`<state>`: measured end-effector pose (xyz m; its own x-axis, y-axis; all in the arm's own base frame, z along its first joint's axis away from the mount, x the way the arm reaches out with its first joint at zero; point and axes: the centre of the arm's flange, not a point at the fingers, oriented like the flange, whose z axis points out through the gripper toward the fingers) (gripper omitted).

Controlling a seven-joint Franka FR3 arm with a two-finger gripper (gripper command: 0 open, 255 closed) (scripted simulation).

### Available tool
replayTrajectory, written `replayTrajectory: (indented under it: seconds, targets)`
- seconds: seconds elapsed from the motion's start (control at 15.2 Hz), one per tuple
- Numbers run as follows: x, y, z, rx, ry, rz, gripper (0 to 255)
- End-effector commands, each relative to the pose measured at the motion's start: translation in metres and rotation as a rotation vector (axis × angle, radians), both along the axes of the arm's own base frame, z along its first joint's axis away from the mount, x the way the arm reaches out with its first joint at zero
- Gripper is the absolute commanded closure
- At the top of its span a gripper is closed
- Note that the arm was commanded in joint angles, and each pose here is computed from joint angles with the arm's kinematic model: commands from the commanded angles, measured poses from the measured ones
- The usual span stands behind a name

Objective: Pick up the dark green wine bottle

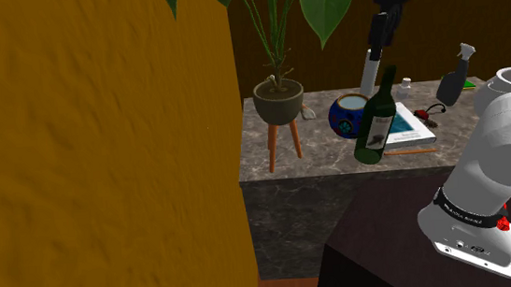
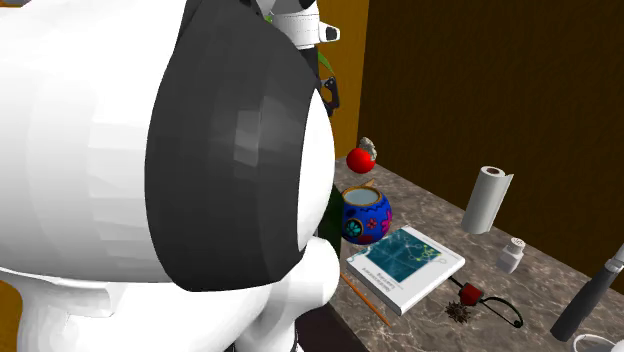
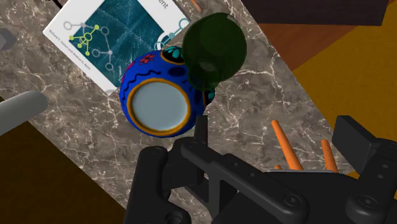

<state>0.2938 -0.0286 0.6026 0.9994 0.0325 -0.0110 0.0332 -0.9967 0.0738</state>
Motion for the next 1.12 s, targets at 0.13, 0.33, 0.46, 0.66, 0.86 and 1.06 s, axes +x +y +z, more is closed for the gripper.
replayTrajectory:
  seconds: [0.13, 0.33, 0.46, 0.66, 0.86, 1.06]
  targets:
    - [-0.019, -0.021, -0.014, 0.016, -0.04, 0.036, 0]
    - [-0.045, -0.053, -0.037, 0.04, -0.1, 0.089, 0]
    - [-0.051, -0.061, -0.048, 0.046, -0.114, 0.102, 0]
    - [-0.051, -0.061, -0.064, 0.046, -0.114, 0.102, 0]
    - [-0.051, -0.061, -0.08, 0.046, -0.114, 0.102, 0]
    - [-0.051, -0.061, -0.083, 0.046, -0.114, 0.102, 255]
